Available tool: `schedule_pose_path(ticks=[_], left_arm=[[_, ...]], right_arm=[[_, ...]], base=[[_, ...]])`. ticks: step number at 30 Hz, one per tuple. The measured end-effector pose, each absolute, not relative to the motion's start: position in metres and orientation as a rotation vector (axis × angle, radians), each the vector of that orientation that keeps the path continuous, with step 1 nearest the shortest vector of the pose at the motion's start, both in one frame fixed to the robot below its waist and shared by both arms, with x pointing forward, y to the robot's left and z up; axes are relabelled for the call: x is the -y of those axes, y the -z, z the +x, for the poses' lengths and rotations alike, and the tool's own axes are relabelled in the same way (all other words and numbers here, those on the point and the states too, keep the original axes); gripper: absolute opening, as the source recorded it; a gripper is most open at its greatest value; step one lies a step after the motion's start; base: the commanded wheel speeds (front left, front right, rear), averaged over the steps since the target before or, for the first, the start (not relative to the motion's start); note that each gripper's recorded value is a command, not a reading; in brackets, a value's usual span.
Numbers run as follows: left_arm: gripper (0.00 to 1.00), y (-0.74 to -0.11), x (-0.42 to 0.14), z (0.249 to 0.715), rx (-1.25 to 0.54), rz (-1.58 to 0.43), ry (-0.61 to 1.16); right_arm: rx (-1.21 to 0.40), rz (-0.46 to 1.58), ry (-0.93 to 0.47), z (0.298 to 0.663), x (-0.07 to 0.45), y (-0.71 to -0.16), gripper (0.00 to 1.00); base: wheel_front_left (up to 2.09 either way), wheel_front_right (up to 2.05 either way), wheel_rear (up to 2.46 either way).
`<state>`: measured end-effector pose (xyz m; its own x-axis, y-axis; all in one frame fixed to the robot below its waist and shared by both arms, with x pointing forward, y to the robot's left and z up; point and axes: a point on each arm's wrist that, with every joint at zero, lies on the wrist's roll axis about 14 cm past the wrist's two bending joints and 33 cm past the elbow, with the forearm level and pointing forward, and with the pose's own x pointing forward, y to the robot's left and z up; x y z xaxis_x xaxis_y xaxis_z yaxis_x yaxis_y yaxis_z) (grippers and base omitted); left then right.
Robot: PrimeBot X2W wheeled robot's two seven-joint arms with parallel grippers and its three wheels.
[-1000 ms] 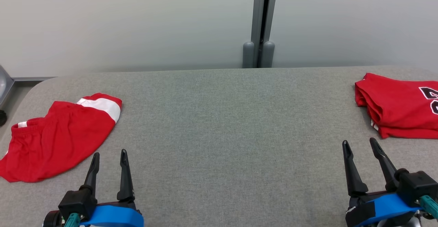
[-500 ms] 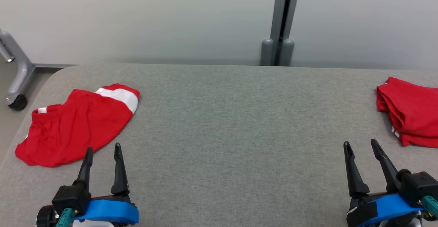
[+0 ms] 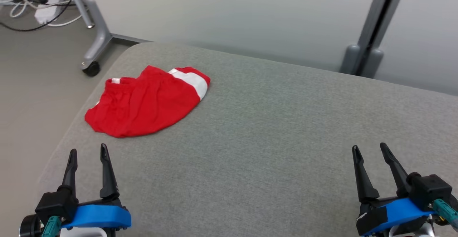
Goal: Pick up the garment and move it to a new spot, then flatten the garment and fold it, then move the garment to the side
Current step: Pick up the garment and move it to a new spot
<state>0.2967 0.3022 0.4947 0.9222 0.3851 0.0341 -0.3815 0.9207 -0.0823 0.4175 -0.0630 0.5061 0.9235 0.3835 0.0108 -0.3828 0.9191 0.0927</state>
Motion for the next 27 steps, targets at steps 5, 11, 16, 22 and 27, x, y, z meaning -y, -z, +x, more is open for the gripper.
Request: schedule_pose_path(ticks=[5, 11, 16, 22, 27], left_arm=[[1.0, -0.497, -0.328, 0.27, 0.053, -0.057, -0.491], [1.0, -0.497, -0.344, 0.247, 0.044, -0.04, -0.57], [1.0, -0.498, -0.347, 0.246, 0.045, -0.034, -0.575], [1.0, -0.524, -0.352, 0.291, 0.109, 0.002, -0.496], [1.0, -0.55, -0.359, 0.355, 0.158, 0.046, -0.417]], right_arm=[[-0.029, 0.092, -0.47, 0.422, 0.034, -0.5, 1.0], [-0.053, 0.097, -0.529, 0.424, 0.012, -0.492, 1.0], [-0.066, 0.095, -0.533, 0.424, 0.011, -0.489, 1.0], [-0.073, 0.077, -0.476, 0.431, 0.031, -0.485, 1.0], [-0.072, 0.053, -0.398, 0.443, 0.058, -0.483, 1.0]], base=[[0.0, 0.0, 0.0], [0.0, 0.0, 0.0], [0.0, 0.0, 0.0], [0.0, 0.0, 0.0], [0.0, 0.0, 0.0]])
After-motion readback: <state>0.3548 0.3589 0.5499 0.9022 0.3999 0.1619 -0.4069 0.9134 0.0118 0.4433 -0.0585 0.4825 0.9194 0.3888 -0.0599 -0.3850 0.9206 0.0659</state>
